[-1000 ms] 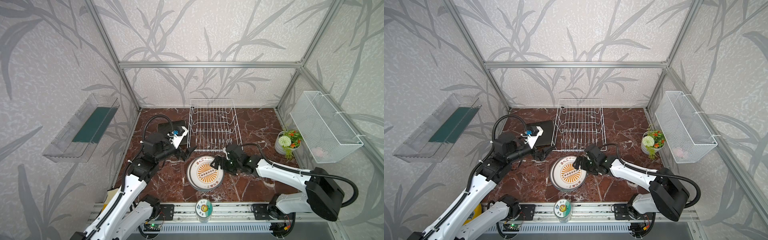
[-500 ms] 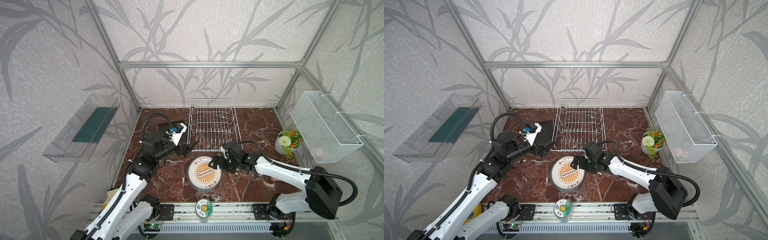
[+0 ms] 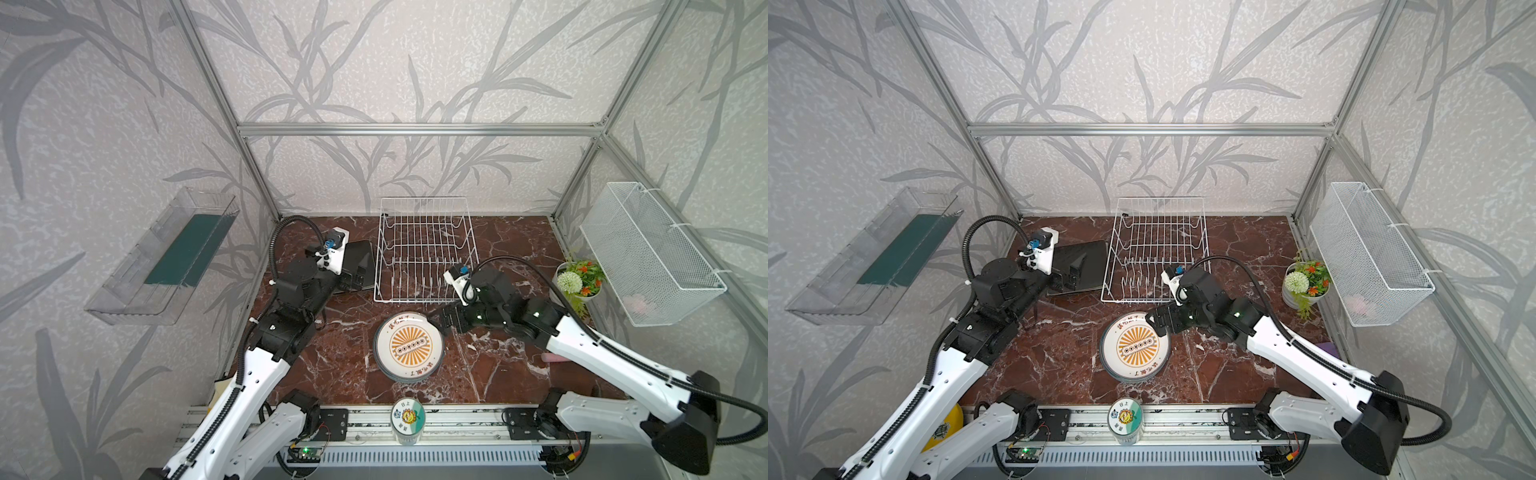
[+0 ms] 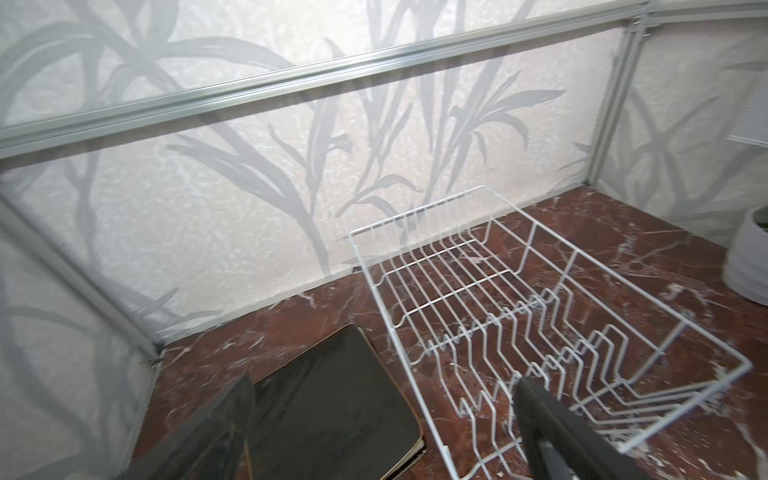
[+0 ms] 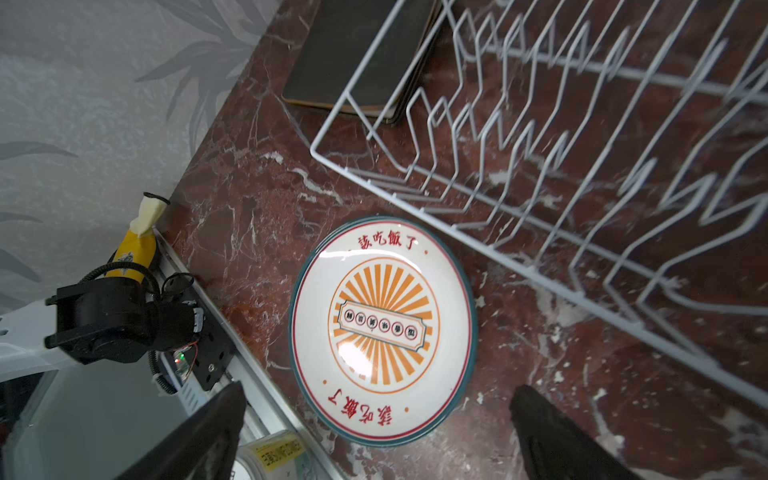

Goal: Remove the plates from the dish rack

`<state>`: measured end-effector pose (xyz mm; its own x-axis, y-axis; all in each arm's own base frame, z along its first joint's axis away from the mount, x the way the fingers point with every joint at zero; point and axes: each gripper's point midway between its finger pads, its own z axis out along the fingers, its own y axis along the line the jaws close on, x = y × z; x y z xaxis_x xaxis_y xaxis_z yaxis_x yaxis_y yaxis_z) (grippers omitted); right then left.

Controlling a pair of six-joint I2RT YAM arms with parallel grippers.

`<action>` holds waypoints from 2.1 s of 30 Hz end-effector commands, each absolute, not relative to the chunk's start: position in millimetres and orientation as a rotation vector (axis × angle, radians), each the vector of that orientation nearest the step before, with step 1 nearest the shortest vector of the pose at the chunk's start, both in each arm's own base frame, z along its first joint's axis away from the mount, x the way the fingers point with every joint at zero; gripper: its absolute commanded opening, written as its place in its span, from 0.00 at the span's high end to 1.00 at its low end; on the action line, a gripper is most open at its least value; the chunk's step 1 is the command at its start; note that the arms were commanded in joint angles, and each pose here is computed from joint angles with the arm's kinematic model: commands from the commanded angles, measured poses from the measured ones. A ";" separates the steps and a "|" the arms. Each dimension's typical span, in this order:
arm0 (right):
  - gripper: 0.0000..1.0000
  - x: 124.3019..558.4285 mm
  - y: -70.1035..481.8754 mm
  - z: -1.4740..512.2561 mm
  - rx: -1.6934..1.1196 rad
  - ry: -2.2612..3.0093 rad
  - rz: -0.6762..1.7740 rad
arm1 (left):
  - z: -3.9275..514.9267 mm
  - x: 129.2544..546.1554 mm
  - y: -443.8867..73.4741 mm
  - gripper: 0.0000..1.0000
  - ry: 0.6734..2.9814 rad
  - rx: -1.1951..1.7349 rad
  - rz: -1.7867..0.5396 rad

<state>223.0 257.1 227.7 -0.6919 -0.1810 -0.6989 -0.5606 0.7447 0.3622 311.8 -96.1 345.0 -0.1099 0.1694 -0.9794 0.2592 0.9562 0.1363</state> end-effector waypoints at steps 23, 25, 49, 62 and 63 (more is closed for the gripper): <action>0.01 311.3 -12.5 163.3 0.237 1.803 -0.195 | 181.9 301.7 37.6 0.01 1.697 -0.367 0.391; 0.01 314.2 -14.4 150.8 0.234 1.832 -0.206 | 171.0 305.0 40.3 0.01 1.708 -0.381 0.373; 0.01 380.2 5.6 105.1 0.021 1.864 -0.038 | 115.1 356.9 62.1 0.01 1.659 -0.345 0.275; 0.01 394.1 17.4 91.8 -0.050 1.902 -0.025 | 104.8 367.9 73.2 0.01 1.742 -0.390 0.263; 0.01 393.9 17.5 91.0 -0.052 1.916 -0.025 | 104.5 368.1 73.6 0.01 1.748 -0.393 0.264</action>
